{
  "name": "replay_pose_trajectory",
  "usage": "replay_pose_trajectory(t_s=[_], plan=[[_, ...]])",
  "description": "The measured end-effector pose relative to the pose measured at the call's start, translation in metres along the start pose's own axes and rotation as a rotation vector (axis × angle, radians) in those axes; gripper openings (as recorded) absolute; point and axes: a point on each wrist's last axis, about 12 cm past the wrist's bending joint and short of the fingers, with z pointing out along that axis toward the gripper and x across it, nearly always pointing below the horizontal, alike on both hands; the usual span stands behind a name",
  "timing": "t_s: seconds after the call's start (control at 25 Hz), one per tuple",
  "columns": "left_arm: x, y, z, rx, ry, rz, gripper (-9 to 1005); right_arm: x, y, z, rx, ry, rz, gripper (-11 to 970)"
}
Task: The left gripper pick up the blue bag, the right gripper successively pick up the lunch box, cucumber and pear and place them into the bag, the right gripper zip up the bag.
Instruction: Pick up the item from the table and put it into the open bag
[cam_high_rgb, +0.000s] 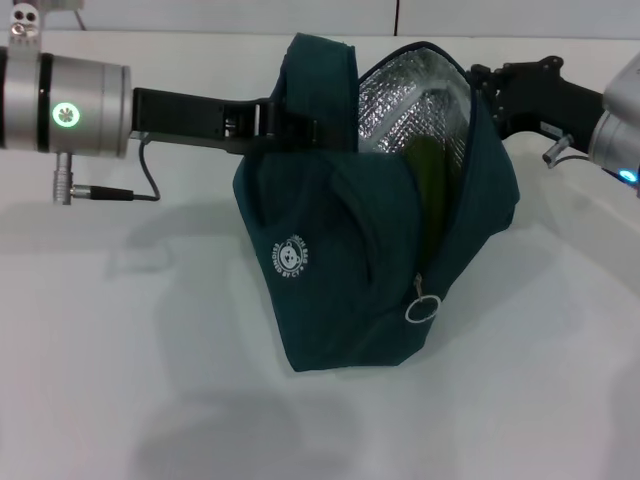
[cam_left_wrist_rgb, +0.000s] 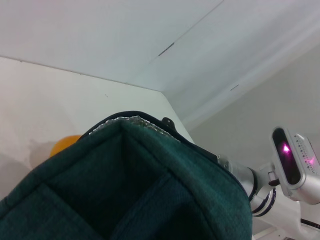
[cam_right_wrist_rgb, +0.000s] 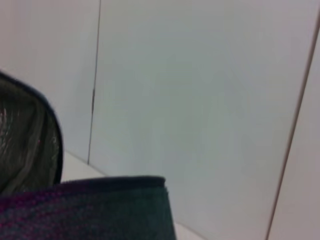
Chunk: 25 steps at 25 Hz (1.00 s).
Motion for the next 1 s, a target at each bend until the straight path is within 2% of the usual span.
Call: replay_pose_trajectory(t_s=[0.24,0.48,0.76,1.0], plan=[[0.010,0.002,-0.012,0.034,-0.024,-0.025,38,-0.003,-0.009,-0.013,0.032,-0.069,0.025,34],[0.012,0.002,-0.013,0.041,-0.029,-0.019,38,-0.005,-0.021,-0.042,0.054,-0.157,0.057,47],[0.016,0.002,-0.014,0.050,-0.022,-0.025,38,-0.022,-0.022,-0.058,0.026,-0.317,0.066,61],[0.018,0.002,-0.015,0.057,-0.015,-0.029,38,-0.041,-0.016,-0.062,-0.058,-0.443,0.054,74]])
